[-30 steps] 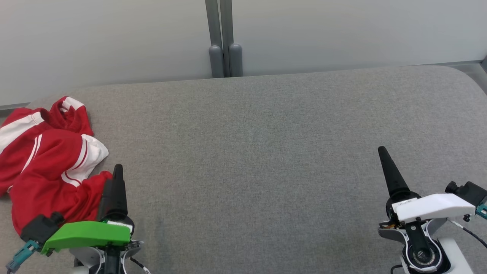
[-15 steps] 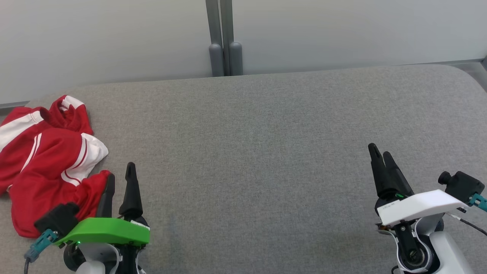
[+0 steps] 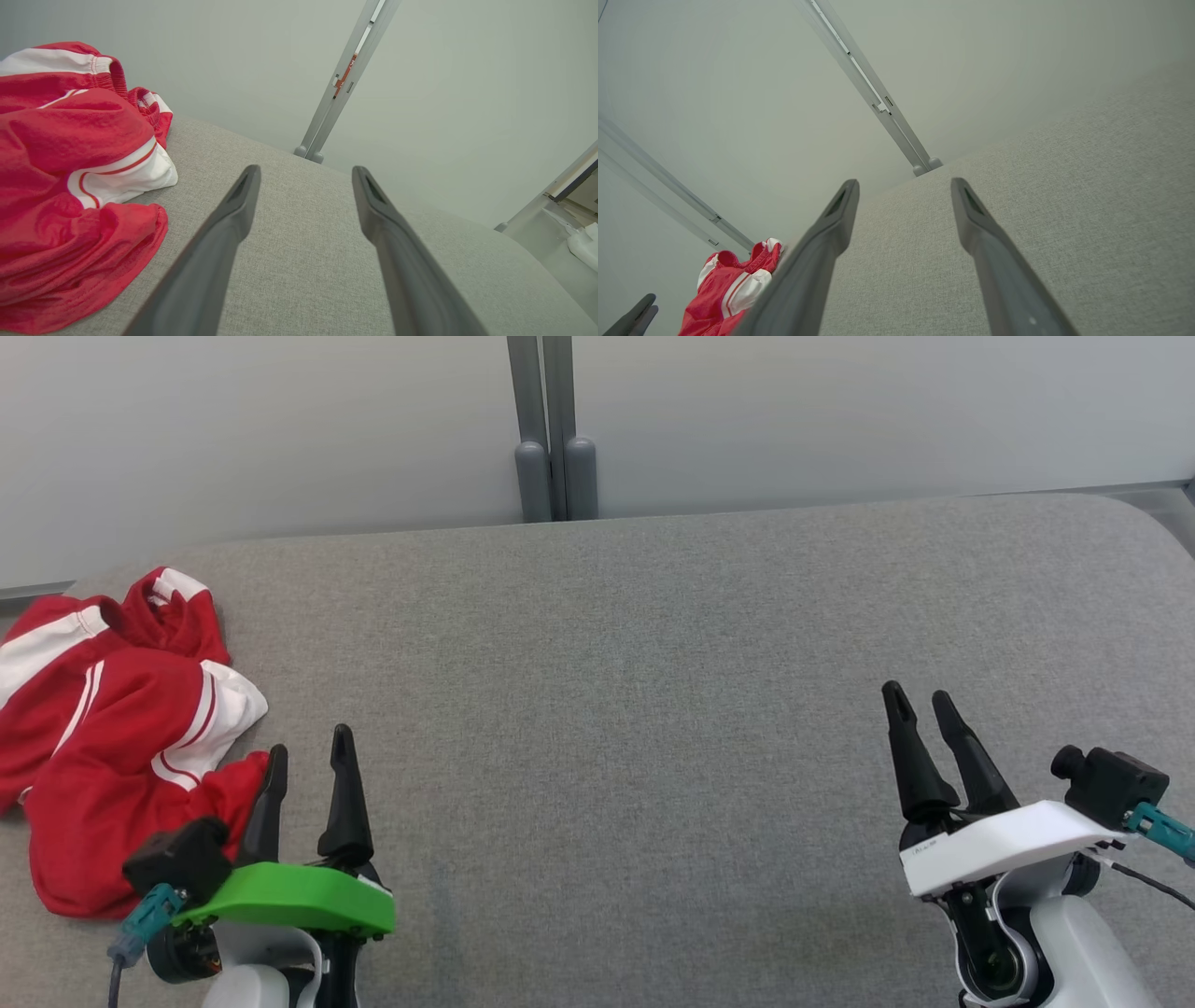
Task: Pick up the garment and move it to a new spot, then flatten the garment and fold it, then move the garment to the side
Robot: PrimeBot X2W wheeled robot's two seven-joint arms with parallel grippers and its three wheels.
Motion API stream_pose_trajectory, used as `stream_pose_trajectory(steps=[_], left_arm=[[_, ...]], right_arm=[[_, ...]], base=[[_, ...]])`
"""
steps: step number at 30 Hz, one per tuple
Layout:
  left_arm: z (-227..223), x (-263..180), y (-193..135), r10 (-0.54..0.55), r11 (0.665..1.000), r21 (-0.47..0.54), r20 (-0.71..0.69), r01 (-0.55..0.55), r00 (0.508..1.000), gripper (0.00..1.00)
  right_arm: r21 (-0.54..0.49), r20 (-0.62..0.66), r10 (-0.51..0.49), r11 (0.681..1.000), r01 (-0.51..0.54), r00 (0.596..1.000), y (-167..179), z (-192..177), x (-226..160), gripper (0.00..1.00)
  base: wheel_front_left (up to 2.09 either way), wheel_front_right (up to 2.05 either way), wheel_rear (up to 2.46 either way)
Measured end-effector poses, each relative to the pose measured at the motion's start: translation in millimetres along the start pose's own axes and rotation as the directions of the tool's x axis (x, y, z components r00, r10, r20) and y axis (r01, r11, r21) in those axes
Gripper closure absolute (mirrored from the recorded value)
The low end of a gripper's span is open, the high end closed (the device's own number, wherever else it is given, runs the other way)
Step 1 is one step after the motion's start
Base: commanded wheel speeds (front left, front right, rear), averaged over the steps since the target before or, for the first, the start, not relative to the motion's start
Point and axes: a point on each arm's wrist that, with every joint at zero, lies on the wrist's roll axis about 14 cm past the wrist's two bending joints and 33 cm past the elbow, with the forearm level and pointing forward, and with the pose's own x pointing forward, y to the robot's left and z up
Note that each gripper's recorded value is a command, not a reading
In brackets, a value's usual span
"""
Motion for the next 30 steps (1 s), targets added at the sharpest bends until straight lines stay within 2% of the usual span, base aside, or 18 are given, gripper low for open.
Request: stream_pose_trajectory(steps=[14, 30], left_arm=[[2.0, 0.0, -9.3, -0.036, 0.990, 0.135, 0.026, 0.032, 0.999, 0.00], [1.6, -0.1, -19.6, -0.087, 0.957, 0.281, 0.042, 0.072, 0.995, 0.00]], right_arm=[[-0.115, 0.004, 0.038, 0.993, -0.038, 0.999, 7.3, -0.5, 1.7, 0.00], [-0.232, -0.005, 0.084, 0.969, -0.083, 0.996, 14.2, -3.8, 2.8, 0.00]], base=[[0.00, 0.00, 0.00], [0.00, 0.00, 0.00]])
